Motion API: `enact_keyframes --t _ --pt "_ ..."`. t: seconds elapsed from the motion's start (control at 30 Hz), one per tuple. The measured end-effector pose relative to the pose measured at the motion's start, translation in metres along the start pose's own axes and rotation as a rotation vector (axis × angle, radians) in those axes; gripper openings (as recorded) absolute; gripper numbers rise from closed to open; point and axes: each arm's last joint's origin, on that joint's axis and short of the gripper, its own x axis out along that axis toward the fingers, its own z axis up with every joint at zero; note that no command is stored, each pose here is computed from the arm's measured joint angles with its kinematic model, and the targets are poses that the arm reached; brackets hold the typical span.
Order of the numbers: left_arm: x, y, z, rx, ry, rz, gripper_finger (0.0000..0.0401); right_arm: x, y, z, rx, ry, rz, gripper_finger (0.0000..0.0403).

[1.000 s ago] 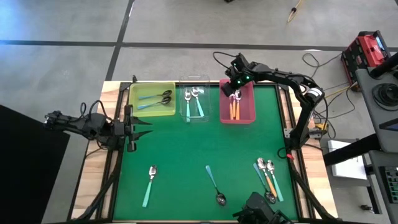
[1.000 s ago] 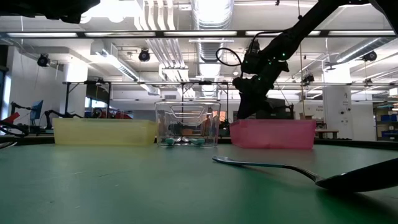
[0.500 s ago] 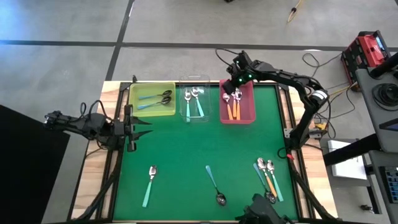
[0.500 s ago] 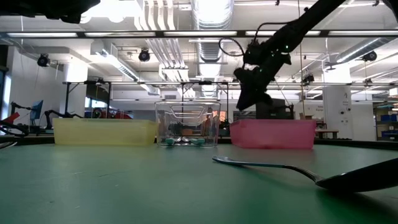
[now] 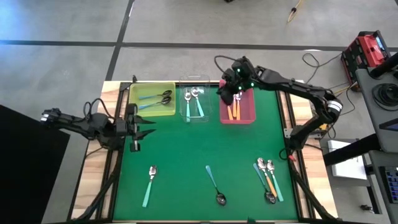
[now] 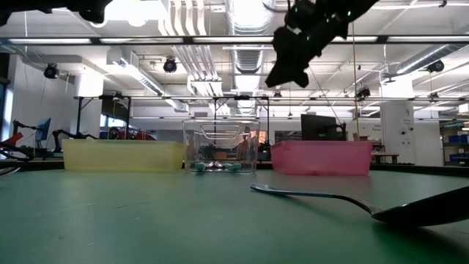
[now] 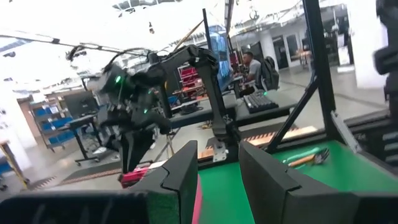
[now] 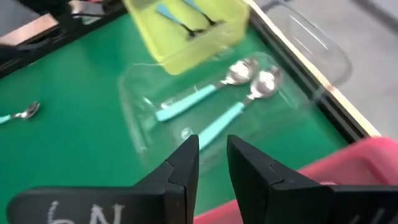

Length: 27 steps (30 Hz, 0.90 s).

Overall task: Sort silverware by color (type)
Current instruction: Put the green spoon into the transparent bin

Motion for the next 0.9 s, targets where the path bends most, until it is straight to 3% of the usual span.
enact_keyframes --t 0.23,0.4,0.67,0.9 --pt "0.014 -0.003 0.002 -0.122 -0.002 0.026 0.01 -0.005 0.065 -0.003 -0.181 -0.022 -0.019 0.0068" --pt "0.026 -0.005 0.005 -0.295 0.092 0.038 0.01 -0.003 0.105 -0.011 -0.282 -0.021 0.023 0.0072" --pt "0.044 -0.019 -0.021 -0.609 0.497 0.088 0.01 0.0 0.155 -0.028 -0.386 0.005 0.114 0.0065" --pt "0.056 -0.032 -0.036 -0.659 0.845 0.181 0.01 -0.003 0.185 -0.041 -0.45 0.007 0.13 0.0065"
